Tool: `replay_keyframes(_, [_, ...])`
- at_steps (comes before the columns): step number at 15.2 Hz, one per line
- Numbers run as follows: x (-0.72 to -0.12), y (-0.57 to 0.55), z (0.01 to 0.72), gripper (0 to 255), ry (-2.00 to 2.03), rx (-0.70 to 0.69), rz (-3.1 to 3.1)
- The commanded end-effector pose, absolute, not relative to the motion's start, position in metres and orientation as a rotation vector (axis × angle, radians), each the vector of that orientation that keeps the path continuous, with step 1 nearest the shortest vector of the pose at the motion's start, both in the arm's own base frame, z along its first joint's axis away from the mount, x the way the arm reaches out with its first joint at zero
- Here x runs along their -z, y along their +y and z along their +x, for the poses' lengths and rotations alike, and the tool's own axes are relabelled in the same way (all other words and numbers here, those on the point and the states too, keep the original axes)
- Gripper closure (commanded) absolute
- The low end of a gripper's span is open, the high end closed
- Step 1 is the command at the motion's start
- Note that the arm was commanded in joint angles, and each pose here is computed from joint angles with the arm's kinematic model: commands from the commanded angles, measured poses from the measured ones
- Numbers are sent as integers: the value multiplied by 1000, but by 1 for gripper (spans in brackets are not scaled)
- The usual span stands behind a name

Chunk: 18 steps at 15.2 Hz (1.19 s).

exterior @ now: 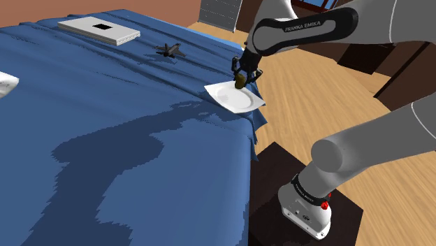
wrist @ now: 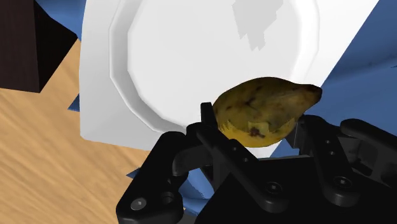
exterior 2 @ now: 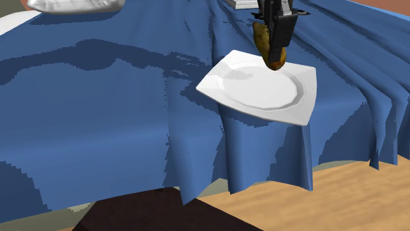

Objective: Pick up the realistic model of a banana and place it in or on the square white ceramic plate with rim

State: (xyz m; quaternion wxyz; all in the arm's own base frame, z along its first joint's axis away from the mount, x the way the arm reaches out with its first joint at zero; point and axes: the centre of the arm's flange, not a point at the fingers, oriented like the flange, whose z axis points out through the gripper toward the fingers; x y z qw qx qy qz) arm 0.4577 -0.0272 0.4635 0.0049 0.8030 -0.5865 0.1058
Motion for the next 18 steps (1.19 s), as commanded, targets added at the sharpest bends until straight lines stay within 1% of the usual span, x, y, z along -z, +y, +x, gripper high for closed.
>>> replay_keyframes(1, [-453, -28, 458, 255, -1836, -332, 2515])
replay_keyframes(8, [-413, -28, 458, 255, -1836, -332, 2515])
replay_keyframes(16, [-413, -28, 458, 255, -1836, -332, 2515])
replay_keyframes(17, [-413, -28, 457, 0, -1836, -332, 2515])
replay_keyframes(18, [-413, -28, 458, 0, -1836, -332, 2515])
